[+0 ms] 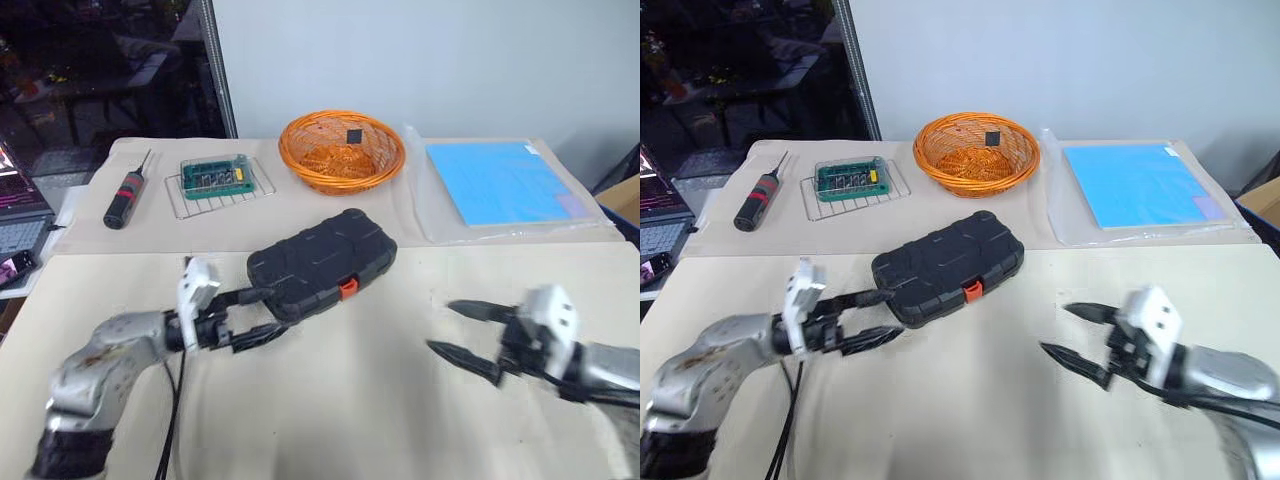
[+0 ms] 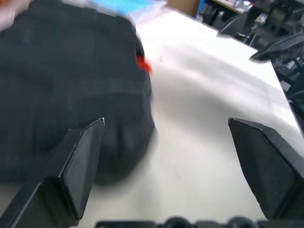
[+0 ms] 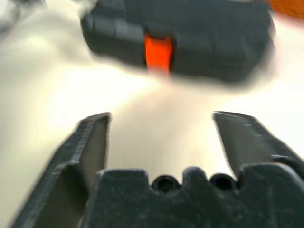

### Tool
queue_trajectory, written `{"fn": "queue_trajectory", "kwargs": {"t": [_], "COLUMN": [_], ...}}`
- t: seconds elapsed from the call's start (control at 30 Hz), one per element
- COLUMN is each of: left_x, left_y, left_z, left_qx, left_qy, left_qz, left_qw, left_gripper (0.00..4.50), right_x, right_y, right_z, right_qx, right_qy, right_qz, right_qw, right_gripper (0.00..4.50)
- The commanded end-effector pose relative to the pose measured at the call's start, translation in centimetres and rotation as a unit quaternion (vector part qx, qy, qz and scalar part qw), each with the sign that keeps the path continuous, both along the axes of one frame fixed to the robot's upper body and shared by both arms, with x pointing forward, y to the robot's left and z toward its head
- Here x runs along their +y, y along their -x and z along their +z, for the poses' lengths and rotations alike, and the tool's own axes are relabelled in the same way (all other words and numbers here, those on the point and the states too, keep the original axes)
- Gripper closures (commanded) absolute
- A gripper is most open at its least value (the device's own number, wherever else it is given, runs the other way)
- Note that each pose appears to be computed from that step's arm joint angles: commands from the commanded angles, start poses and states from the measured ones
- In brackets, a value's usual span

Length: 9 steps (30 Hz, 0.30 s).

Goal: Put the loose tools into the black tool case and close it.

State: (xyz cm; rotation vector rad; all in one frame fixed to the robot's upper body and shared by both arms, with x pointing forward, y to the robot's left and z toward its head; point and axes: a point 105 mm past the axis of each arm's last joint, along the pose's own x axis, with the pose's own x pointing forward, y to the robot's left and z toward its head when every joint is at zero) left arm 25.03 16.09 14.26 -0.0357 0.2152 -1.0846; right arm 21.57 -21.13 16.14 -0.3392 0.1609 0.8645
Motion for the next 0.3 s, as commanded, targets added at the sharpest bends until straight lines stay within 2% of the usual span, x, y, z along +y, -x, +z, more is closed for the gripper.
{"fn": "queue_trajectory", "kwargs": {"t": [0.03, 0.17, 0.3], "left_x": [1.1, 2.1, 2.5], "left_y": [1.7, 2.8, 2.9], "left_z": [1.1, 0.2, -0.4], "left_qx": [-0.03, -0.024, -0.018], "left_qy": [-0.021, -0.047, -0.049], "left_qz": [0.015, 0.036, 0.041], "left_qw": [0.999, 0.998, 0.998], "left_gripper": [0.0, 0.0, 0.0], "right_x": [-1.4, -2.8, -2.8], "right_y": [1.9, 3.0, 3.0], "right_z": [2.2, 2.2, 2.2], "right_qx": [-0.048, -0.063, -0.073], "right_qy": [0.018, 0.036, 0.037], "right_qz": [0.006, -0.018, -0.023], "right_qw": [0.999, 0.997, 0.996], "right_gripper": [0.05, 0.05, 0.05]}}
